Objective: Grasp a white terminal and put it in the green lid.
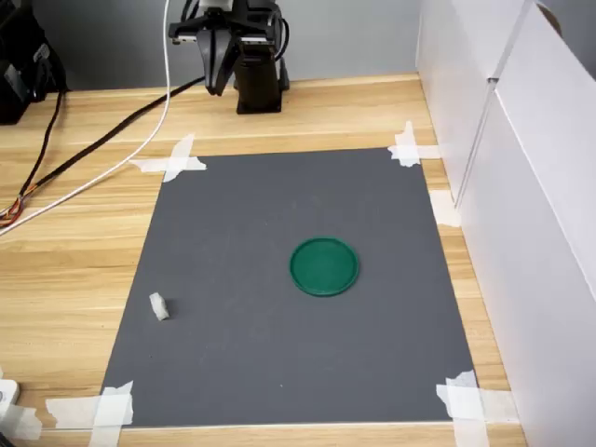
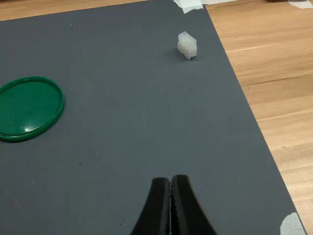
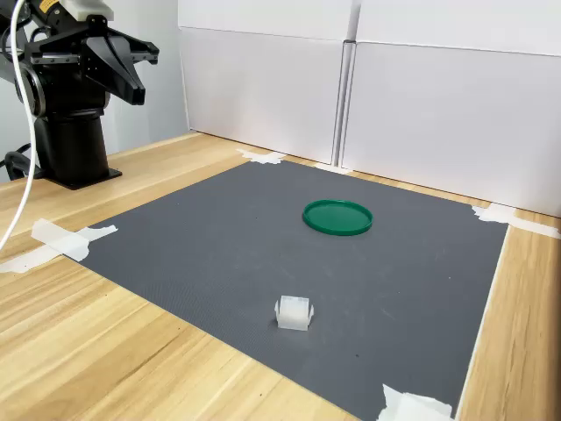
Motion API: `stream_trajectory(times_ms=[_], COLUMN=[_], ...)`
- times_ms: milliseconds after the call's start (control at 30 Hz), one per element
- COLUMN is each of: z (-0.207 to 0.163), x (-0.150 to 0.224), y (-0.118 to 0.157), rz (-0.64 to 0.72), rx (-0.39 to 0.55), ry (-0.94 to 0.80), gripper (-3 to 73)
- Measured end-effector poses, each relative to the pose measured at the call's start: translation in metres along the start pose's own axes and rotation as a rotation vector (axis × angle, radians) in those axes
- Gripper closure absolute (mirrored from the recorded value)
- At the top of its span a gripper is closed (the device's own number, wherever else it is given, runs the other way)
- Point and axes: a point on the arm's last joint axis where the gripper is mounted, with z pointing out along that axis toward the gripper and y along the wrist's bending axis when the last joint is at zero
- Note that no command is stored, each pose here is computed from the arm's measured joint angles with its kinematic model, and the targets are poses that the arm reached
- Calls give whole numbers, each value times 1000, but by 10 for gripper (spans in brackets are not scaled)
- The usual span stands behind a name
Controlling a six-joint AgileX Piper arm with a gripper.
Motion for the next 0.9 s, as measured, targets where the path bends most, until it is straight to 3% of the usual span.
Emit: stream_trajectory(times_ms=[667,900], z=[0,4], x=[0,-16], y=[0,1], rz=[10,14], rx=[-5,-10], ry=[7,68], gripper=[716,716])
